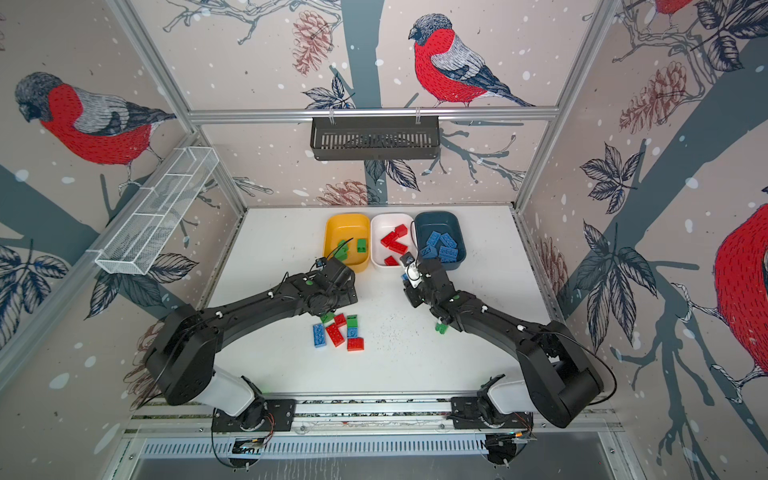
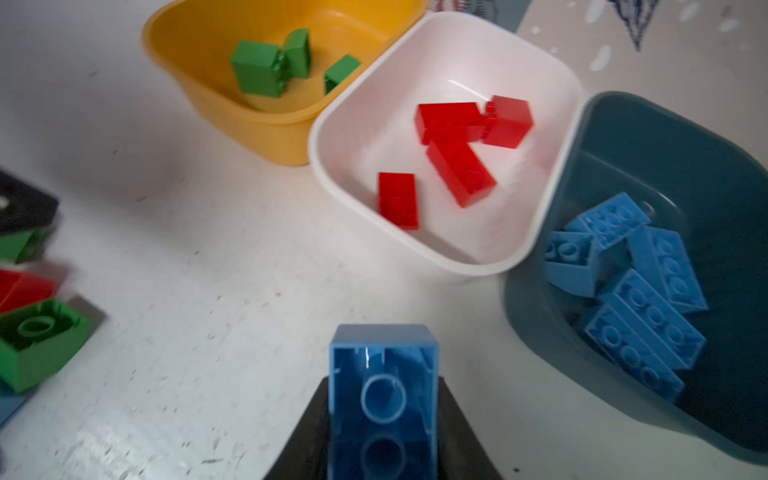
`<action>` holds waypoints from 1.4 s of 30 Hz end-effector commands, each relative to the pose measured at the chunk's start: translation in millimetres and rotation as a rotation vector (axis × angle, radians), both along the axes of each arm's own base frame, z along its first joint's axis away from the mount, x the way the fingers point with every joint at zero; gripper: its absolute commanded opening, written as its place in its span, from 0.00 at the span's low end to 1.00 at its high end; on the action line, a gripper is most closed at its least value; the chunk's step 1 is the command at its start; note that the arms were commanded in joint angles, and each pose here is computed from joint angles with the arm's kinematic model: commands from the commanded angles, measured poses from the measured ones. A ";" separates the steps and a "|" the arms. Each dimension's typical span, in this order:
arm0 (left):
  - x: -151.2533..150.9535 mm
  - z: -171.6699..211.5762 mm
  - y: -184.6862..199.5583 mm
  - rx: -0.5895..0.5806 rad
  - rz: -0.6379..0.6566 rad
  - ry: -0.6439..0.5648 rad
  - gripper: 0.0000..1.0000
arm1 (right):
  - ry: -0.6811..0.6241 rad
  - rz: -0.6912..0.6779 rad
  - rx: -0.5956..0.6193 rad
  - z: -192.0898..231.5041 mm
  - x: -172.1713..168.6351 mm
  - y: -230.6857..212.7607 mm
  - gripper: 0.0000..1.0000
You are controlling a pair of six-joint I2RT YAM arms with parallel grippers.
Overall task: Sort the legos into containers by color
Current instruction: 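Drop the blue brick into the teal tub while the left gripper lowers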
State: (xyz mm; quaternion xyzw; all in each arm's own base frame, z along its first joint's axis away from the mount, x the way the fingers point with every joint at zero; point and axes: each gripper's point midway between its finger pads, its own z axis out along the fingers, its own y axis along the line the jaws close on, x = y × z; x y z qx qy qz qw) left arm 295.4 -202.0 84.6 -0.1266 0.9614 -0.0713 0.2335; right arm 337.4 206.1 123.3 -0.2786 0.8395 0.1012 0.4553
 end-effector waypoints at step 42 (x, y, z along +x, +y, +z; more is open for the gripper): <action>-92.8 -41.3 -0.6 0.038 -0.099 0.294 0.50 | -0.112 -0.460 0.142 61.8 114.1 -78.0 1.00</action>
